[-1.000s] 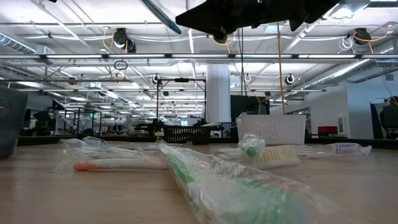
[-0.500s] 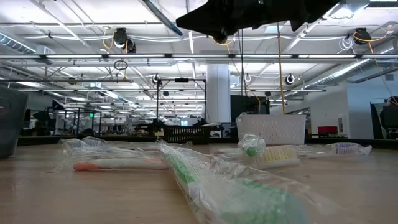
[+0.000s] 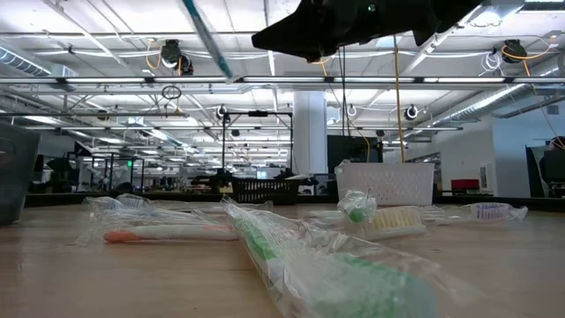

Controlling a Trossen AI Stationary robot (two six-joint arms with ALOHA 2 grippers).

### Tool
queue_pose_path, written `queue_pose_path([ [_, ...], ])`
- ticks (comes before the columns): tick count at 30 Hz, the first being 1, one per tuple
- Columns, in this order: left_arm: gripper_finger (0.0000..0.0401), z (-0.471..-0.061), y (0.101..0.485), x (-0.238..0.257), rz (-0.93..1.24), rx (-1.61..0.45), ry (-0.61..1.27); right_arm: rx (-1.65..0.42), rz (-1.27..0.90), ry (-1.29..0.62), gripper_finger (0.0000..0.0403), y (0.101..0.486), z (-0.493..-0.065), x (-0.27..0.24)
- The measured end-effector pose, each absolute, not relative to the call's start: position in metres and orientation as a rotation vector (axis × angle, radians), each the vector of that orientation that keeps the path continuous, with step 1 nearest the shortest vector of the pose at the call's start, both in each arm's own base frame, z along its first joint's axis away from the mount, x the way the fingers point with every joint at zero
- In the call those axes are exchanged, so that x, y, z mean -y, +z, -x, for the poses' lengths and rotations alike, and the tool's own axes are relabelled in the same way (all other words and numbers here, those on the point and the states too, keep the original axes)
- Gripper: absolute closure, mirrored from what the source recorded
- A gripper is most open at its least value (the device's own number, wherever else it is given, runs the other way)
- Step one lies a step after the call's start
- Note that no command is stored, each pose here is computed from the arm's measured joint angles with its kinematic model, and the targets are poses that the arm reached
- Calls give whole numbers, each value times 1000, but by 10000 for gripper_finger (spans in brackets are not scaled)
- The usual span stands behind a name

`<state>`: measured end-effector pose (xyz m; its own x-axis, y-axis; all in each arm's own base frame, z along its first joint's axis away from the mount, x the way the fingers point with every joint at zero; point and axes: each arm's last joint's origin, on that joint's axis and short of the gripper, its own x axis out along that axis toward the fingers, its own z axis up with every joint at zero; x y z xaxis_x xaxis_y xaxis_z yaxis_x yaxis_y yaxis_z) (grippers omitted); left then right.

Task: Pick & Place Toothbrushes
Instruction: Put the blue toothbrush into the orange bin

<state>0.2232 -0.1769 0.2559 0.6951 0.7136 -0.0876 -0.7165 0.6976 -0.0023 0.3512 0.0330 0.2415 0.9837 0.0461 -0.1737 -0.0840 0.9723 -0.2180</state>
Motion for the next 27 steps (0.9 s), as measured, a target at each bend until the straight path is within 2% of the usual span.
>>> queue_pose_path([
  [5,401,-221,254,180,68,-135,783,-168,237,70,318,241,-351,-34],
  [8,401,-218,254,184,112,-234,768,-200,235,72,289,239,-350,-34],
  [12,401,-212,260,190,166,-318,735,-248,236,74,264,234,-349,-33],
  [18,401,-201,281,194,318,-488,678,-293,217,75,254,230,-348,-33],
  [27,401,-190,316,197,566,-909,641,-321,217,70,257,227,-348,-30],
])
